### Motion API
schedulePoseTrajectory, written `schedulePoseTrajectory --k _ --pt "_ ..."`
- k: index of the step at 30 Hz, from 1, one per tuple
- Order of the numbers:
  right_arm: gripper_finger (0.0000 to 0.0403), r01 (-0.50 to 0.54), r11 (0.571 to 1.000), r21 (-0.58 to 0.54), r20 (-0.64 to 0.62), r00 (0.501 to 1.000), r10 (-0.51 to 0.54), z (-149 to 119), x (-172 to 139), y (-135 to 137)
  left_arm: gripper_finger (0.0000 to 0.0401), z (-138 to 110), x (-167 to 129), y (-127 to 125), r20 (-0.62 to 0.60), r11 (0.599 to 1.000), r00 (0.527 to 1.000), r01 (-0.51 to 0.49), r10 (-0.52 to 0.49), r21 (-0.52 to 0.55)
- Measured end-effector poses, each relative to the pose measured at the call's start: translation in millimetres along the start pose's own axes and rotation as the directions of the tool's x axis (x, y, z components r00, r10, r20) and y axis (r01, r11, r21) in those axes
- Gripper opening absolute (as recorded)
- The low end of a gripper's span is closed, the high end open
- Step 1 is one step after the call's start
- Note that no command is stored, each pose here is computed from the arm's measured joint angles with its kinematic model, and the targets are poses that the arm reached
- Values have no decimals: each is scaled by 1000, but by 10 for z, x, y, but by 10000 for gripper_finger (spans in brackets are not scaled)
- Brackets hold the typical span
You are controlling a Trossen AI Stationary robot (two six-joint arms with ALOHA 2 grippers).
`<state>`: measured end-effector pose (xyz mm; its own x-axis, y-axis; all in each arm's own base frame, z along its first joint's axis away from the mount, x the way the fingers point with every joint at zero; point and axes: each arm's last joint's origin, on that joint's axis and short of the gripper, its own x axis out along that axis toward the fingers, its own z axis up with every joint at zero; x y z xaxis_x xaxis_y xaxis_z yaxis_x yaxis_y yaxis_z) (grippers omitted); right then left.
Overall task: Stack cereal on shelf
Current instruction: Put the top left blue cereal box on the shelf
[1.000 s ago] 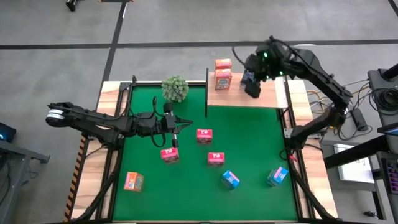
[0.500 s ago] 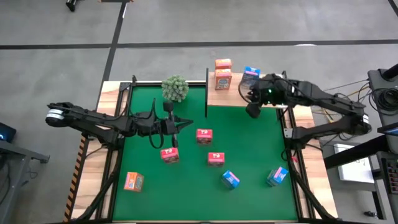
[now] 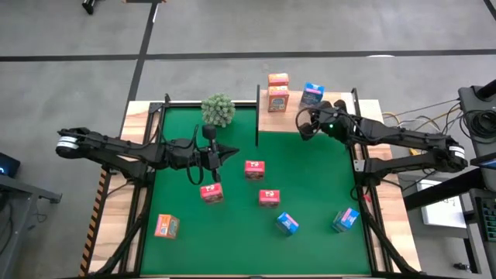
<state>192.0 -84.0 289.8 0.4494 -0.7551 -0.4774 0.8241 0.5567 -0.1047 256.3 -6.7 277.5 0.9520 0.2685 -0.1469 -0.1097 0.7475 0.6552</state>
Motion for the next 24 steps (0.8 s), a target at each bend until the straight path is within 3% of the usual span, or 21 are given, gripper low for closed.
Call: schedulePoseTrajectory --k 13,24 --pt "12 101 995 -19 -25 994 -102 28 153 -187 0 13 -13 26 12 1000 1000 -14 13 21" --pt "12 137 981 -139 -38 989 -143 32 365 -190 0 21 -13 33 21 1000 1000 -21 20 21"
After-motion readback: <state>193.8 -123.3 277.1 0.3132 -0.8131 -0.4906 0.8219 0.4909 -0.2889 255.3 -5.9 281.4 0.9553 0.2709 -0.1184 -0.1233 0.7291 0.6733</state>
